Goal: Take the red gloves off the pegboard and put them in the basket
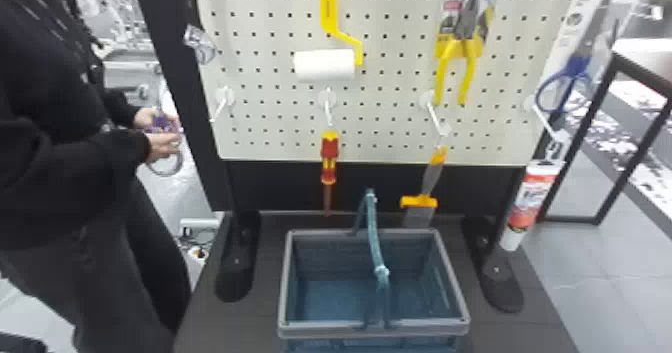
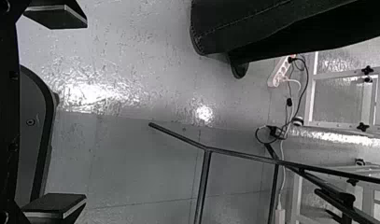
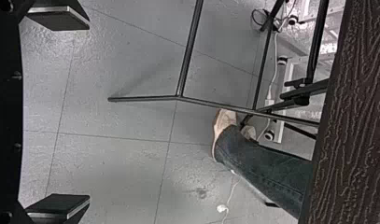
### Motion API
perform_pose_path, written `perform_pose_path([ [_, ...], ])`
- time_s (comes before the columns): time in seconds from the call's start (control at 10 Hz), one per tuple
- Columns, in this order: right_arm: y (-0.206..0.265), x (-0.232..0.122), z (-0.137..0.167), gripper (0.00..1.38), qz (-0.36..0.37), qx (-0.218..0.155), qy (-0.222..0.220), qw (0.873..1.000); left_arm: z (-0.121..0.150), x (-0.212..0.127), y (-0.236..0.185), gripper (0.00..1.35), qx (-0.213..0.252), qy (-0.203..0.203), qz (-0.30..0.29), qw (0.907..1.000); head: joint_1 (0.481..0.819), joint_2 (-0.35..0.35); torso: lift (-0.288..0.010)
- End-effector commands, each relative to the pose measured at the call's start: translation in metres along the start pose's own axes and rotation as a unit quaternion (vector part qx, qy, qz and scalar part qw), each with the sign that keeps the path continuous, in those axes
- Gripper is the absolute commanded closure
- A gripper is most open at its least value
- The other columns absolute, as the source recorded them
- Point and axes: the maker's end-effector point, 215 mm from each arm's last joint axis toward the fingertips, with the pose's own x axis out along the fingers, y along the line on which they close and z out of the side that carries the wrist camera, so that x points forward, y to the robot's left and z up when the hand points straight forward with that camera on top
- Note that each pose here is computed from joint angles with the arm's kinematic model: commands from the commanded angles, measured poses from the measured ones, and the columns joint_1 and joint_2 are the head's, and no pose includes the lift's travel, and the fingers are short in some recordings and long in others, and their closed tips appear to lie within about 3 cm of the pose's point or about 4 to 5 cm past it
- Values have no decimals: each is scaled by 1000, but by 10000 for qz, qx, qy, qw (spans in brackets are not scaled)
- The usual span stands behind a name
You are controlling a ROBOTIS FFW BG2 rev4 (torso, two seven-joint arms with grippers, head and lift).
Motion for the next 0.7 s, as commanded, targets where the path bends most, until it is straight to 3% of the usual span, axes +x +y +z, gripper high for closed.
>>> perform_pose_path([
  [0.0, 0, 0, 0, -1, 0, 0, 0, 10000, 0, 0, 0, -2, 0, 0, 0, 10000, 549, 0, -100],
  [0.6, 0, 0, 0, -1, 0, 0, 0, 10000, 0, 0, 0, -2, 0, 0, 0, 10000, 549, 0, -100],
])
